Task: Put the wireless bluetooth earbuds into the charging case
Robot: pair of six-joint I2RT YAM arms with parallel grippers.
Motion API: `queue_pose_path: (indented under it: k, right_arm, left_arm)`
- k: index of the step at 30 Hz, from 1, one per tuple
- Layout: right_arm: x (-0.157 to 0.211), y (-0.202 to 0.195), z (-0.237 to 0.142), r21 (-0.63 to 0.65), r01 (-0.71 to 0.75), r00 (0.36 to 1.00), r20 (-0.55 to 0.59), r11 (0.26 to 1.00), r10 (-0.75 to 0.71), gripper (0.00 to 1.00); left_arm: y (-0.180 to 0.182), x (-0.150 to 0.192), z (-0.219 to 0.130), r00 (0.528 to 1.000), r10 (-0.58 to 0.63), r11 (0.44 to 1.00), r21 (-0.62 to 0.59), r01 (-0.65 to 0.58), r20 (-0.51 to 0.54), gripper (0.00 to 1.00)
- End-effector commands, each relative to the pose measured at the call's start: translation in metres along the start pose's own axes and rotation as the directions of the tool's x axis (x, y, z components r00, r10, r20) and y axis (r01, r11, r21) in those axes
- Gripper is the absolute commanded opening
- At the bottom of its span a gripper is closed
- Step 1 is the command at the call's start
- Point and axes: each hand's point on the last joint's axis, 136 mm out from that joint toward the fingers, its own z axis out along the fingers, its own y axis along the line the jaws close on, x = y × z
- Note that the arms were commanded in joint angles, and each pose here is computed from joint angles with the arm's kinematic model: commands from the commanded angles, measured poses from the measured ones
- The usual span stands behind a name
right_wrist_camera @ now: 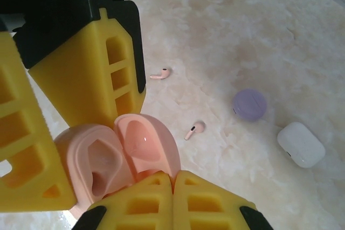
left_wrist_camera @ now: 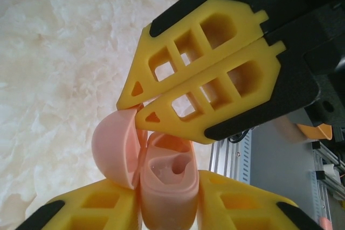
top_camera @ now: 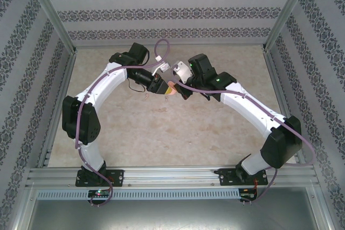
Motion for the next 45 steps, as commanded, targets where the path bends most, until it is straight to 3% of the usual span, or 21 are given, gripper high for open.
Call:
queue_pose_path:
  k: [1,3,11,16,18,23,27,32,37,45]
  right_arm:
    - [-0.015,0.002,-0.001,-0.002,-0.001,0.999,0.037,1.0,0.001,0.0]
    - [-0.016,0.002,-0.001,-0.003,-0.003,0.999,0.038,1.0,0.003,0.0]
    - [-0.019,-0.001,-0.003,0.013,-0.012,0.999,0.052,1.0,0.012,0.0]
    - [-0.029,-0.01,-0.026,0.007,-0.102,0.987,0.122,0.995,0.101,0.39]
    - [-0.031,-0.012,-0.042,-0.018,-0.15,0.974,0.166,0.988,0.151,0.49]
    - [-0.025,-0.015,-0.081,-0.023,-0.235,0.942,0.241,0.972,0.234,0.6]
    - [-0.015,-0.016,-0.091,-0.021,-0.318,0.917,0.248,0.948,0.313,0.61]
    - [-0.007,-0.021,-0.075,-0.029,-0.445,0.873,0.208,0.895,0.441,0.62]
    - [0.001,-0.024,-0.04,0.019,-0.557,0.823,0.144,0.83,0.549,0.62]
    - [0.005,-0.015,0.031,0.098,-0.68,0.732,0.036,0.727,0.68,0.61]
  left_arm:
    - [0.0,0.0,0.001,1.0,-0.009,0.999,0.042,0.009,0.014,0.24]
    - [-0.001,0.0,0.001,1.0,-0.01,0.999,0.05,0.01,0.016,0.16]
    - [-0.001,0.006,0.003,1.0,-0.02,0.998,0.061,0.019,0.014,0.0]
    - [0.006,0.001,-0.003,0.997,-0.008,1.0,0.013,0.007,0.077,0.0]
    - [0.013,-0.001,-0.012,0.992,-0.014,1.0,-0.014,0.015,0.128,0.0]
    - [0.024,-0.007,-0.039,0.972,0.011,0.994,-0.11,0.016,0.235,0.0]
    - [0.028,-0.011,-0.059,0.949,0.049,0.977,-0.214,0.02,0.312,0.0]
    - [0.024,-0.024,-0.088,0.897,0.152,0.931,-0.365,0.011,0.415,0.0]
    - [0.016,-0.036,-0.135,0.797,0.304,0.814,-0.577,0.067,0.522,0.0]
    - [-0.001,-0.044,-0.187,0.683,0.414,0.696,-0.693,0.189,0.602,0.0]
